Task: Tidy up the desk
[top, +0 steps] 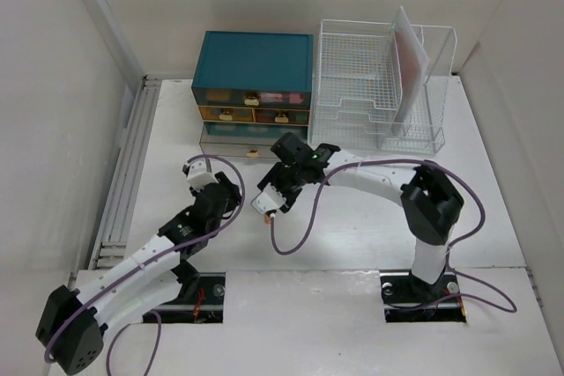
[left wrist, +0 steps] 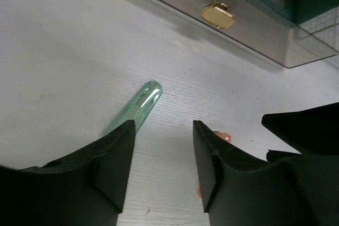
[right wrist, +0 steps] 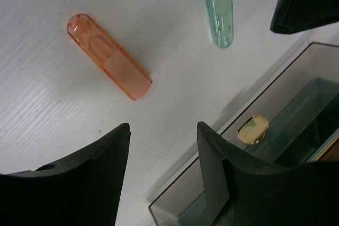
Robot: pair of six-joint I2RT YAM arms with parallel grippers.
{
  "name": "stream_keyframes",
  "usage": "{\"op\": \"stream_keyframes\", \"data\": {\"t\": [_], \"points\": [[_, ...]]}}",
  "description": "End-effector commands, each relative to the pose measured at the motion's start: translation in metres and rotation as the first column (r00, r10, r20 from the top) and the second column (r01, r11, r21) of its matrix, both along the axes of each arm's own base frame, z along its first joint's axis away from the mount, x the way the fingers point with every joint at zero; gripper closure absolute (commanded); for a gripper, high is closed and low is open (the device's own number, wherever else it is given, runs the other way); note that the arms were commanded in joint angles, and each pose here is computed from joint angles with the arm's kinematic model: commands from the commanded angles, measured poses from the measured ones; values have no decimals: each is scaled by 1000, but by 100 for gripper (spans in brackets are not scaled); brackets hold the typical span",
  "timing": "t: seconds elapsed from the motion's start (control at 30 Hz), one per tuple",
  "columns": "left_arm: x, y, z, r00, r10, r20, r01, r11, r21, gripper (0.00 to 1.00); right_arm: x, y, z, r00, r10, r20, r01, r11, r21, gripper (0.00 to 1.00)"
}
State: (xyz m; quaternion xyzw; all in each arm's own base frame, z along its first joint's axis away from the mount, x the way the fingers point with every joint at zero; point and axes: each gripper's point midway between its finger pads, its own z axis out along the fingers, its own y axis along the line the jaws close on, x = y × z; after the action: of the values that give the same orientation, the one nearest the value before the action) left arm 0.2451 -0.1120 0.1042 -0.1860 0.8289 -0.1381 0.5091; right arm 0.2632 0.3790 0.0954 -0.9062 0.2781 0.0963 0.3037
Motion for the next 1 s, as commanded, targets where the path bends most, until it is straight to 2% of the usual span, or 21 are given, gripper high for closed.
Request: {"op": "stream_keyframes", "data": {"t": [0.0,0.3,0.57,0.97], "points": [[5,9,10,998,68,2,-68,997,33,54,1,13,5,996,85,38,-84,996,-27,41],[6,15,-18,980,171,-100,-164,983,82,47,-1,17,-8,980,191,58,-187,981,-55,42],[8,11,-27,981,149,-125,-147,989,24,47,-21,14,-19,961,275,19,-273,960,-61,42],[12,5,-53,965,144,-218,-125,987,98,47,-41,10,-38,932,362,2,-360,928,-101,42]]}}
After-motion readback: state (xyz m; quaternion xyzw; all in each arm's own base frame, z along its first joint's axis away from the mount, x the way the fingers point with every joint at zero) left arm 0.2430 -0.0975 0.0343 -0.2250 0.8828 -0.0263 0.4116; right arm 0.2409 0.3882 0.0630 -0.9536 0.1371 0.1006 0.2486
